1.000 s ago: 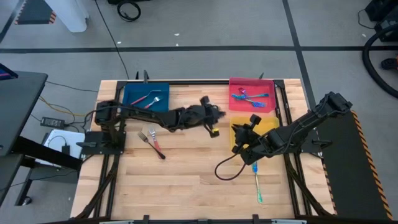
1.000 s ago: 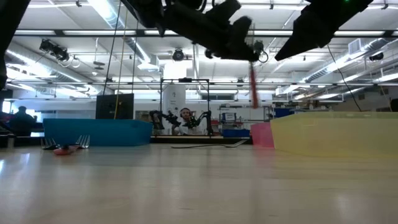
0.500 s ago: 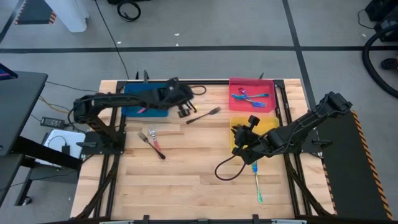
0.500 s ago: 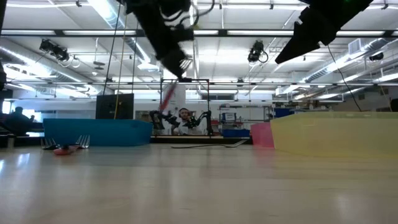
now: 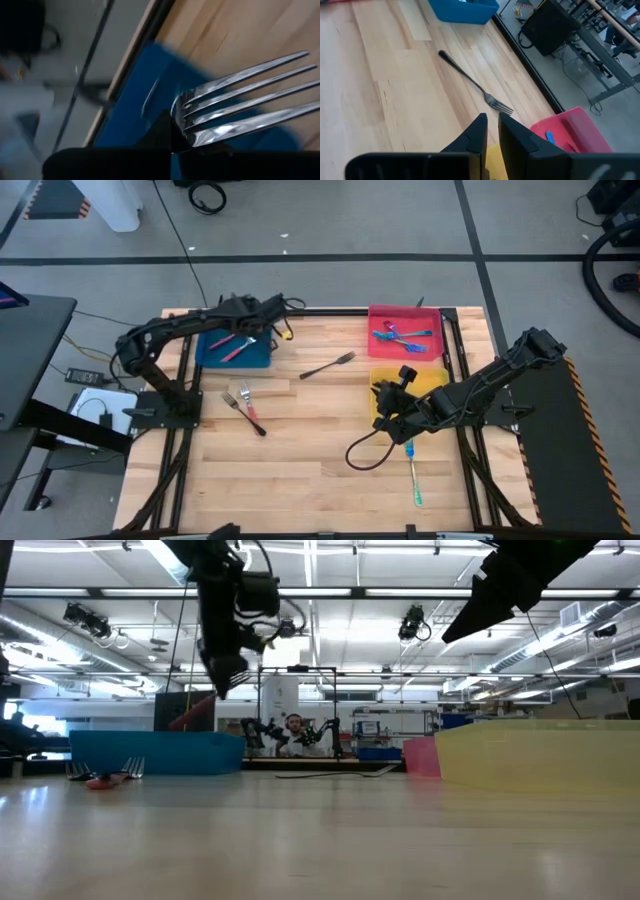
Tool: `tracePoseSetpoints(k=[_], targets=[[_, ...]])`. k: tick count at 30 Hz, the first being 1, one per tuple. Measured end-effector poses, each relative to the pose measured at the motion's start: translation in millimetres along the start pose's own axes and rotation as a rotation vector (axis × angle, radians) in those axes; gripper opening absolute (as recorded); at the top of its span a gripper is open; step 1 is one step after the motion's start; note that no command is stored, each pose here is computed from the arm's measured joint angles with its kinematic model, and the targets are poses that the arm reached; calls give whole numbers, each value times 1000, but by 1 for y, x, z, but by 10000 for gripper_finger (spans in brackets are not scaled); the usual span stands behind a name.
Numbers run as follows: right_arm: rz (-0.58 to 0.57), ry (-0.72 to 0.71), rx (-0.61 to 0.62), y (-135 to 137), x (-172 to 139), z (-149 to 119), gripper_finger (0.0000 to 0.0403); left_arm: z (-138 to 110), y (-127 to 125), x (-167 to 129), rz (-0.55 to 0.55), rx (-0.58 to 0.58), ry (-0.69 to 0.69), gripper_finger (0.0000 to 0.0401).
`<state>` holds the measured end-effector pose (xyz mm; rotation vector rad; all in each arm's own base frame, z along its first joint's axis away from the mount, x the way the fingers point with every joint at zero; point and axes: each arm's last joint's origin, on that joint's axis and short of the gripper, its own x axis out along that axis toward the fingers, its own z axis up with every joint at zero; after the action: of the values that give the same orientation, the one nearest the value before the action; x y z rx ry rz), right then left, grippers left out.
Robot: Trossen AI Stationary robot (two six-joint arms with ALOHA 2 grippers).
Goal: Sort silverware by color (type)
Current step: Put the red fork into the blue bin, then put the black fork into the yellow bin
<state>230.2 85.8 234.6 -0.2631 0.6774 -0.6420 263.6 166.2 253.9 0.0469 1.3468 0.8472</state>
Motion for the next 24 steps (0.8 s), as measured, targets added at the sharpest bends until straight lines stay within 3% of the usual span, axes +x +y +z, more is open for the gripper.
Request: tracePoseSetpoints(k=[5, 9, 16, 24], targets=[[31, 16, 1, 1, 0, 0, 54, -18, 9, 19, 12, -39, 137, 9], [37, 18, 3, 1, 0, 0, 54, -34, 8, 37, 10, -6, 205, 15], [31, 14, 6, 1, 0, 0, 55, -51, 1, 55, 8, 6, 253, 55], [26, 15, 9, 0, 1, 0, 55, -51, -1, 57, 9, 3, 244, 101]])
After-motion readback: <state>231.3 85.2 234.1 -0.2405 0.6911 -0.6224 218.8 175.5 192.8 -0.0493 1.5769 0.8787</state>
